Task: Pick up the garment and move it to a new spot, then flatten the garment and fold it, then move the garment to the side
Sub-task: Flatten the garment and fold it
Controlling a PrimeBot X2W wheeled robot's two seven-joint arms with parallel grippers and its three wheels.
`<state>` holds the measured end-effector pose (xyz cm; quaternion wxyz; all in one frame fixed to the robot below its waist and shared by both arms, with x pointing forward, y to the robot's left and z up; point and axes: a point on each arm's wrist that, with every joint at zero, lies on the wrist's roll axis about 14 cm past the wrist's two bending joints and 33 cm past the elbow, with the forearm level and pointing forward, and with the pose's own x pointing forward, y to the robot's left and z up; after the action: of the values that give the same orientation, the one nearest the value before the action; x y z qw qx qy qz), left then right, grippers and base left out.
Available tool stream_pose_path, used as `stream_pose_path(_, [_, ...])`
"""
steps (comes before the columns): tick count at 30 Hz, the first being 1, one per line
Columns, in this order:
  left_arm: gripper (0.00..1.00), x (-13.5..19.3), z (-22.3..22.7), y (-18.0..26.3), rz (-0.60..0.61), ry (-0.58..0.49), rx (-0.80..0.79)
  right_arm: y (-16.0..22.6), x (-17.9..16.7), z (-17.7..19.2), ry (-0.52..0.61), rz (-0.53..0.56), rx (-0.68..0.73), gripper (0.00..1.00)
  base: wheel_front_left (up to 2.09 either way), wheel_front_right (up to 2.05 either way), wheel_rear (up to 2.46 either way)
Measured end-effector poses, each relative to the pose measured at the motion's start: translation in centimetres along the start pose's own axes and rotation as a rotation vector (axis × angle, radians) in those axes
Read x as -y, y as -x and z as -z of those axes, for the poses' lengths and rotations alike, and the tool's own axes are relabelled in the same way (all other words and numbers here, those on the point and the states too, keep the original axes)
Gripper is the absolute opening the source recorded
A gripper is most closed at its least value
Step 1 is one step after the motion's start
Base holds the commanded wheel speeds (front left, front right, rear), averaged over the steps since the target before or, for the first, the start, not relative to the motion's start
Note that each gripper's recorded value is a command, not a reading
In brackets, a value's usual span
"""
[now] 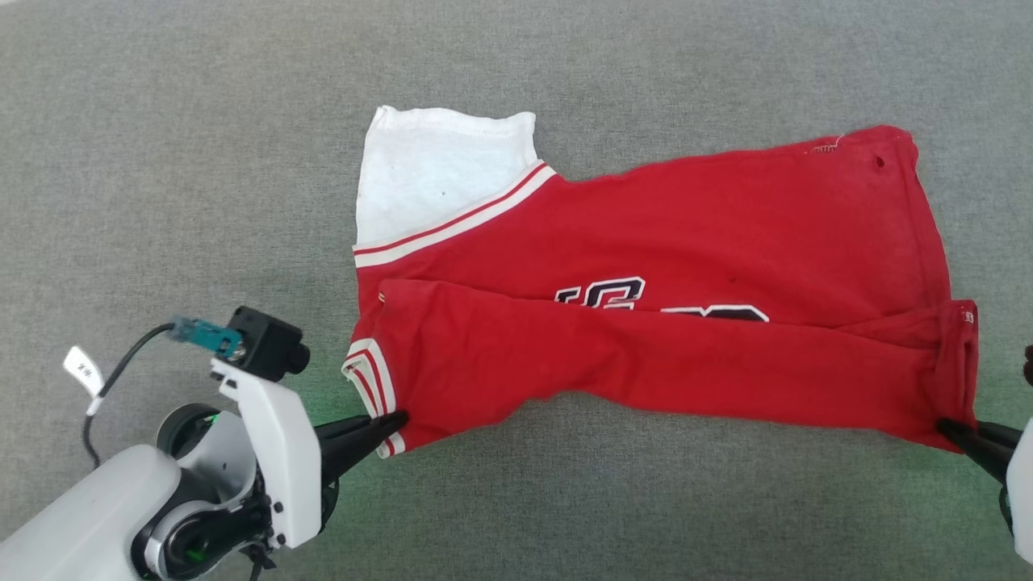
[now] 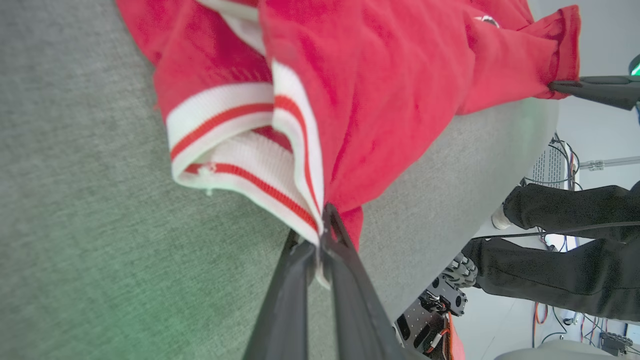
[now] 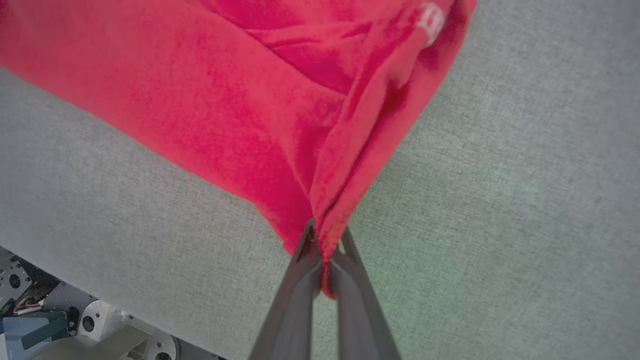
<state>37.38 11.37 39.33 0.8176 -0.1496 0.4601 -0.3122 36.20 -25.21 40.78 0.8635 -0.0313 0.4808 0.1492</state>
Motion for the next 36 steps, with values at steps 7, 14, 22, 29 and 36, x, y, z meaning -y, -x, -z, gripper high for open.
stream_pose_path(7, [0.0,0.2,0.0,0.1,-0.005,0.01,0.018,0.3,-0.1,-0.5,-0.037,0.008,0.057,0.0,0.0,0.0,0.0])
stream_pose_path(14, [1.0,0.0,-0.5,-0.2,-0.015,0.016,0.055,0.0,0.6,-1.9,-0.075,0.043,0.157,1.0,0.0,0.0,0.0])
stream_pose_path(22, [1.0,-1.3,-6.1,1.3,-0.074,-0.056,0.278,2.4,2.1,-7.0,-0.049,0.145,0.489,1.0,0.0,0.0,0.0])
stream_pose_path(29, [1.0,-3.9,-14.0,2.2,-0.182,-0.069,0.554,5.6,2.5,-9.8,-0.075,0.234,0.8,1.0,0.0,0.0,0.0])
stream_pose_path(36, [1.0,-6.9,-19.8,0.4,-0.324,-0.13,0.588,8.2,2.8,-9.8,-0.122,0.307,0.951,1.0,0.0,0.0,0.0])
